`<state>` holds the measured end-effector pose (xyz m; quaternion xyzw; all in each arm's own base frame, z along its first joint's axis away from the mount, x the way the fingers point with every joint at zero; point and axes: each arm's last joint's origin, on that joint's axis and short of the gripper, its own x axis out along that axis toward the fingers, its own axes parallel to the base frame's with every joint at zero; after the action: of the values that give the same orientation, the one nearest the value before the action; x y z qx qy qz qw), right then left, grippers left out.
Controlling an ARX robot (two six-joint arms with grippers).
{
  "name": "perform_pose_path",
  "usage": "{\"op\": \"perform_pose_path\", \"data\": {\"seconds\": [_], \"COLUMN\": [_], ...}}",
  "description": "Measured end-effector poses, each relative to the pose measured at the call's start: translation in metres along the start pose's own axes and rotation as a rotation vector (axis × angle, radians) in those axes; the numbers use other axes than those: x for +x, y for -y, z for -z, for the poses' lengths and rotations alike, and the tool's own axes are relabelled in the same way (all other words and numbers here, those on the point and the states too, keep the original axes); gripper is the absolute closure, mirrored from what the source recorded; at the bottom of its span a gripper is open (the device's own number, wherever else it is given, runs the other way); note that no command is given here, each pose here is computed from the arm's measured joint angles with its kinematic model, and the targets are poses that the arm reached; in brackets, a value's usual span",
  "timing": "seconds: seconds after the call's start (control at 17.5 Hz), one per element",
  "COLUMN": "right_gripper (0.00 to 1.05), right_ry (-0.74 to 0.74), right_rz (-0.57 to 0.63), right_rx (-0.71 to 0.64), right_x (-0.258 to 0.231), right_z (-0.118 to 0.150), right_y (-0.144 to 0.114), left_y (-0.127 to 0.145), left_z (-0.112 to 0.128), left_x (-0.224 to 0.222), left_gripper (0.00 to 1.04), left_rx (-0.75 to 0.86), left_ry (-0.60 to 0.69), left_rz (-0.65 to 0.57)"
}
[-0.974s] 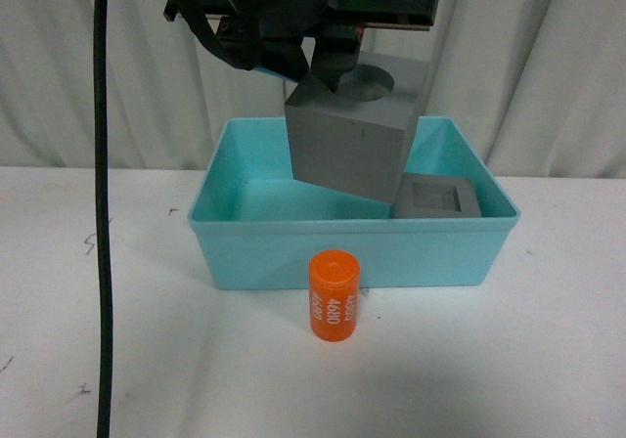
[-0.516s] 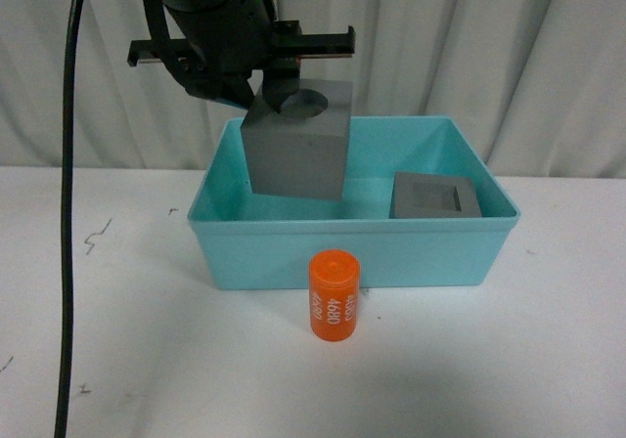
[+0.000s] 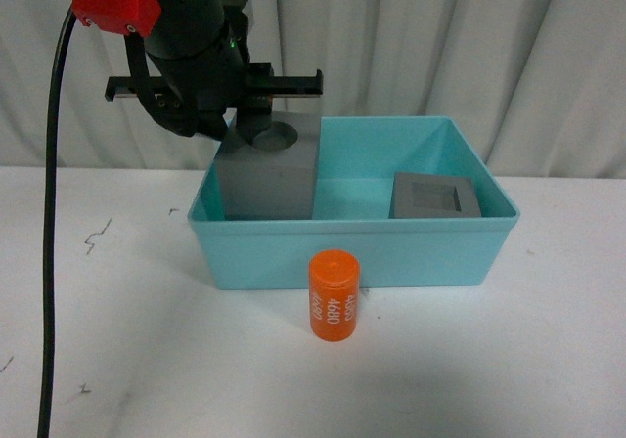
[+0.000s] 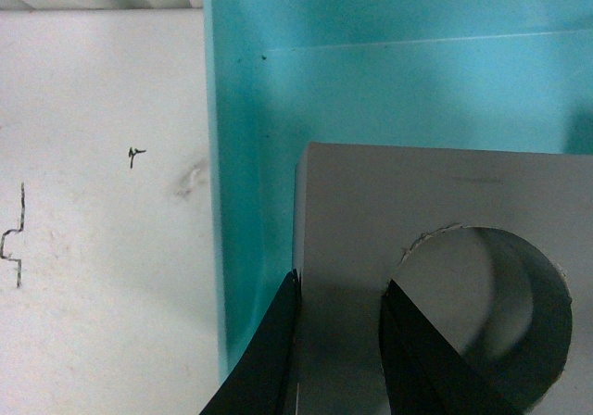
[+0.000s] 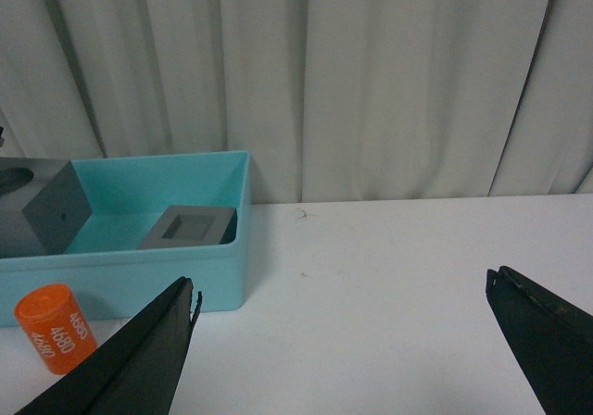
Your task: Place gray and orange parts in blue box
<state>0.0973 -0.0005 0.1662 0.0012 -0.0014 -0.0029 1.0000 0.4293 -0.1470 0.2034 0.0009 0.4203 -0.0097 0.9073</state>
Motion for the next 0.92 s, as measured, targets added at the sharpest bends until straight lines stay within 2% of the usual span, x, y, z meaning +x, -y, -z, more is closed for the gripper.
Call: {"op": "perform_pose_path", "data": {"seconds": [0.17,0.57,0.86,0.92], "right_gripper": [0.06,0.06,0.06,0.06], "right_ry": [0.0,0.0,0.0,0.0], "right_rz": [0.0,0.0,0.0,0.0], "right_rx": [0.0,0.0,0.0,0.0], "right_x": [0.0,0.0,0.0,0.0], "right_z": [0.0,0.0,0.0,0.0], "right_y": [0.0,0.0,0.0,0.0], "left_y": [-0.005,-0.006,-0.013,-0.016], "left_z": [0.003,0.004,0.008,0.006], "left_x": [0.004,0.006,0.005,-0.001], "left_gripper": [0.86,0.67,0.13,0.05], "left_rx": [-0.003,-0.005,-0.016,-0.022], "left_ry": [-0.009,-0.008,-0.015,0.004], "left_rz": [-0.024,-0.023,-0.013,-0.003]}}
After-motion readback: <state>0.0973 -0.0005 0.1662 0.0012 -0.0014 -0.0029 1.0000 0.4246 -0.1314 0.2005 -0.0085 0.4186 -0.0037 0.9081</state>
